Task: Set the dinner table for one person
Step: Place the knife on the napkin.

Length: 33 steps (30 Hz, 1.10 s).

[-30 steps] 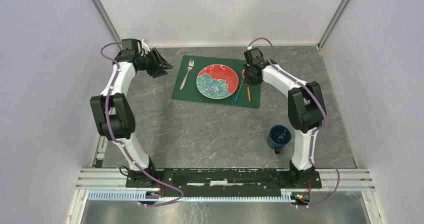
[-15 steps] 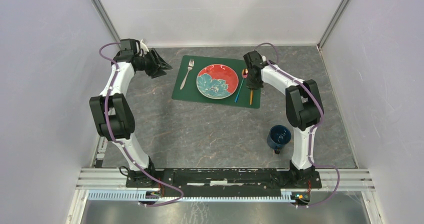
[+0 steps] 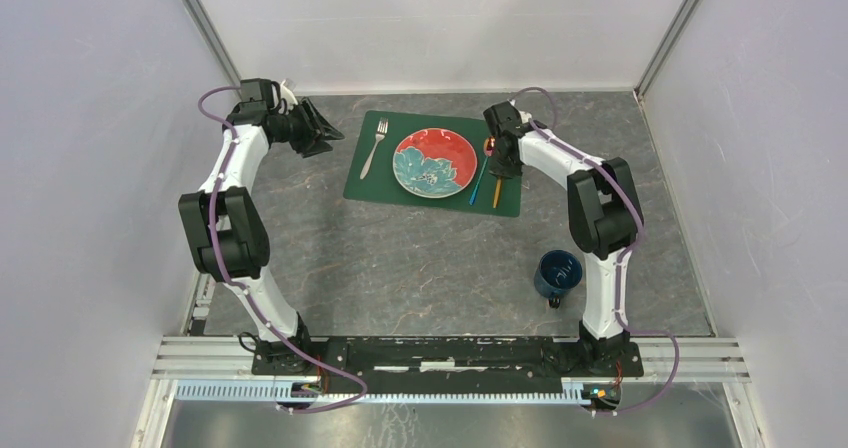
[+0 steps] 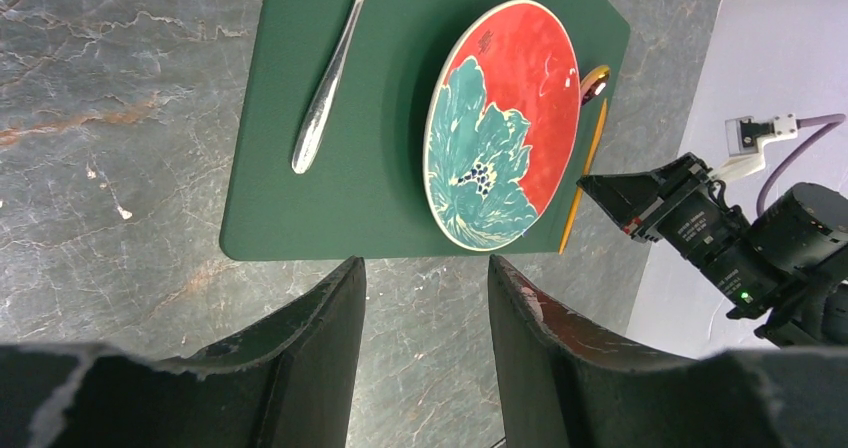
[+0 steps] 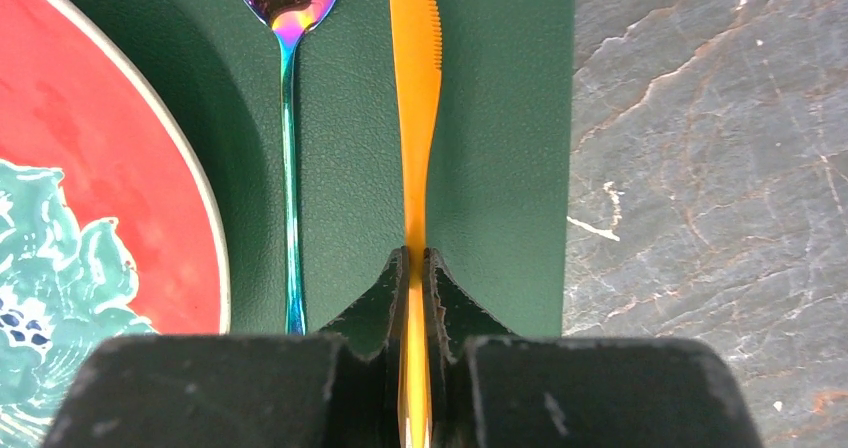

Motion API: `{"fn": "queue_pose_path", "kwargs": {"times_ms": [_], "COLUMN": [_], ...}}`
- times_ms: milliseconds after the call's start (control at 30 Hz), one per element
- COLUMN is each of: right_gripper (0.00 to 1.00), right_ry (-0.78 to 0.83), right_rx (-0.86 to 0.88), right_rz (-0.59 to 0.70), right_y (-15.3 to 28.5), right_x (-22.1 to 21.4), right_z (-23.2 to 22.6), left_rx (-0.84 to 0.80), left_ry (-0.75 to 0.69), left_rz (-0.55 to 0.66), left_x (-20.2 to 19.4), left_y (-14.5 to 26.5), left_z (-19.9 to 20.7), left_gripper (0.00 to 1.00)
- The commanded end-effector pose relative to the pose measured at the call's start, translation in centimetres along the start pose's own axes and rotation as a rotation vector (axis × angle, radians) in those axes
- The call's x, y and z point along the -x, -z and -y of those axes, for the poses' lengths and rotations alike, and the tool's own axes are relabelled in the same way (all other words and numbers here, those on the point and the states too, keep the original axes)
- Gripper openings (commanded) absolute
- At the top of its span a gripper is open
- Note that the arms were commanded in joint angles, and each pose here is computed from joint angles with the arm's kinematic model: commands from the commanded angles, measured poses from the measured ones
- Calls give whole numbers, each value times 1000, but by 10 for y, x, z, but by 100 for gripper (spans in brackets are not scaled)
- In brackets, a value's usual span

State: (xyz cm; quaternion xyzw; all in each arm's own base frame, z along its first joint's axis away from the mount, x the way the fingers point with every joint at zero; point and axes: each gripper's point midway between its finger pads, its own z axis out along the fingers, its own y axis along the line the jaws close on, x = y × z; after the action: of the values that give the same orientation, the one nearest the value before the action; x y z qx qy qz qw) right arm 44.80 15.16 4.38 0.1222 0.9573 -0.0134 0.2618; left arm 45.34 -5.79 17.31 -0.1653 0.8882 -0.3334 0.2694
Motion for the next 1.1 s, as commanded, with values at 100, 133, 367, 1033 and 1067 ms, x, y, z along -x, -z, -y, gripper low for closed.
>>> {"fn": "queue_pose_path", "kwargs": {"times_ms": [100, 133, 367, 1033, 1067], "right_gripper": [0, 0, 0, 87, 87], "right_ry": [-32, -30, -23, 22, 27], "right_rx": [23, 23, 11, -17, -18], "right_rz": [30, 26, 24, 82, 95], "right_y": [-8, -9, -11, 36, 44], "right_x": [9, 8, 4, 23, 27], "right_z": [-19, -19, -16, 1, 4], "left_rx": [-42, -41, -41, -47, -49], "left_ry": [-85, -85, -81, -79, -79], "left_rz": [30, 31, 30, 34, 36], "left_x": [3, 3, 4, 5, 5], "left_y": [18, 18, 18, 21, 21], "left_z": [11, 11, 9, 11, 11], "left_gripper": [55, 55, 55, 55, 55]}}
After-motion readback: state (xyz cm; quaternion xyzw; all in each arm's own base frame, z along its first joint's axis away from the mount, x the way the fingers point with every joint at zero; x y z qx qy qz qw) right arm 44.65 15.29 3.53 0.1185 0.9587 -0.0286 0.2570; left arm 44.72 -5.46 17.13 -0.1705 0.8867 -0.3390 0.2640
